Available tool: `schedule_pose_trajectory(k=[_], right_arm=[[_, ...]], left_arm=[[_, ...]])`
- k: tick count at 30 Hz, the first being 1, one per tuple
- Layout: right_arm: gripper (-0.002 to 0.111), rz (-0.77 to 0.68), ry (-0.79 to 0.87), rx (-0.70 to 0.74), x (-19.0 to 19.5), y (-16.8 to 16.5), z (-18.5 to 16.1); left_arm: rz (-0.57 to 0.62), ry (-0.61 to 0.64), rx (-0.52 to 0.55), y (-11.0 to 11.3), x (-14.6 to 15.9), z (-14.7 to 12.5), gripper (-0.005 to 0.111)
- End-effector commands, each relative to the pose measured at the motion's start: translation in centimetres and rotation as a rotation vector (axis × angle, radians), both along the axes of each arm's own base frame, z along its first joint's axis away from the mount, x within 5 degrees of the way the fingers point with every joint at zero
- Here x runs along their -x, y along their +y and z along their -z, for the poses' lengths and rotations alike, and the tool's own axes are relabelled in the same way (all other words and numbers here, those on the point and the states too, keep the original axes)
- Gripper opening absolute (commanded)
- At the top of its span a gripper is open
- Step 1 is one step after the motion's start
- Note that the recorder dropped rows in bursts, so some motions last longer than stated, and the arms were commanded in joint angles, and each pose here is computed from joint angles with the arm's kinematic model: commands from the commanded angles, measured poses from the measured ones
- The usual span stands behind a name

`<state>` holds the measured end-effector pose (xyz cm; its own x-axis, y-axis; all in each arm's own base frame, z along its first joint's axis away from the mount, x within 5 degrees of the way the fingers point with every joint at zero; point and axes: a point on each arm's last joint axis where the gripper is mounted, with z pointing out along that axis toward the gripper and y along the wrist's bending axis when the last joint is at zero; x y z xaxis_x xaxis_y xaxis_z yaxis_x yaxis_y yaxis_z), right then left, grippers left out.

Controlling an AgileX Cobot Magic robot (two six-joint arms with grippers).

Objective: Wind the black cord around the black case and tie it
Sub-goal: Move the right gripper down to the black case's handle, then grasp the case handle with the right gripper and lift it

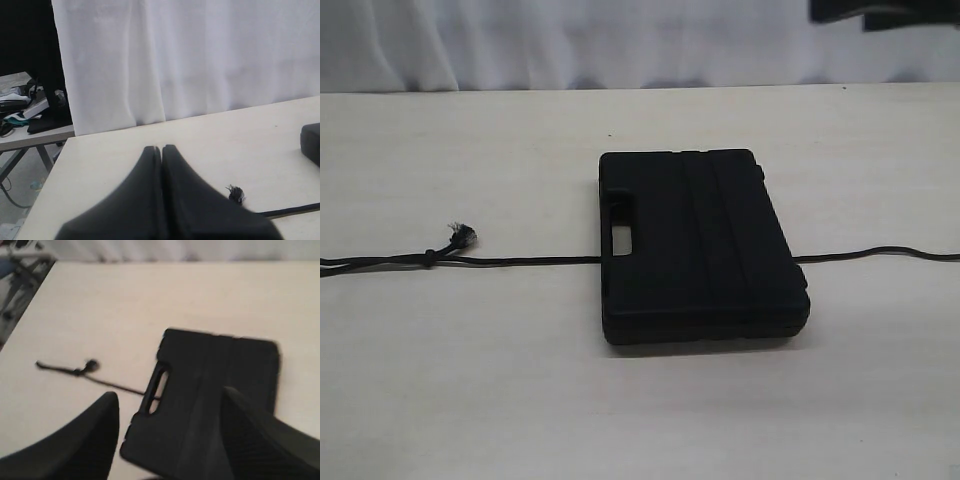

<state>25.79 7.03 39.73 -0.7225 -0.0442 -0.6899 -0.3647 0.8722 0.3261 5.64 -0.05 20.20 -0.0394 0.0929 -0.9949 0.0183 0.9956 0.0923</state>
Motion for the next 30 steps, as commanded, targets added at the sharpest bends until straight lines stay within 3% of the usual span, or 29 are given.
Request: schedule_pose_trajectory(k=[1, 8, 14, 18, 30], right_arm=[[0.056, -0.232, 0.165, 0.077, -2.7, 4.8, 4.7], [0.056, -0.287, 0.263, 0.268, -4.5, 13.7, 12.2], [0.055, -0.289, 0.249, 0.386, -6.2, 18.7, 15.3], [0.055, -0.234, 0.240, 0.469, -7.8, 20.4, 17.3], [0.055, -0.231, 0.271, 0.485, -10.3, 22.7, 22.1]], left_arm=[[0.004, 0.001, 0.035, 0.0, 0.0, 0.0, 0.000], [0.004, 0.001, 0.035, 0.0, 0.0, 0.0, 0.000], [0.004, 0.001, 0.035, 0.0, 0.0, 0.0, 0.000], [0.004, 0.001, 0.035, 0.0, 0.0, 0.0, 0.000], [0.004, 0.003, 0.035, 0.0, 0.0, 0.1, 0.000]])
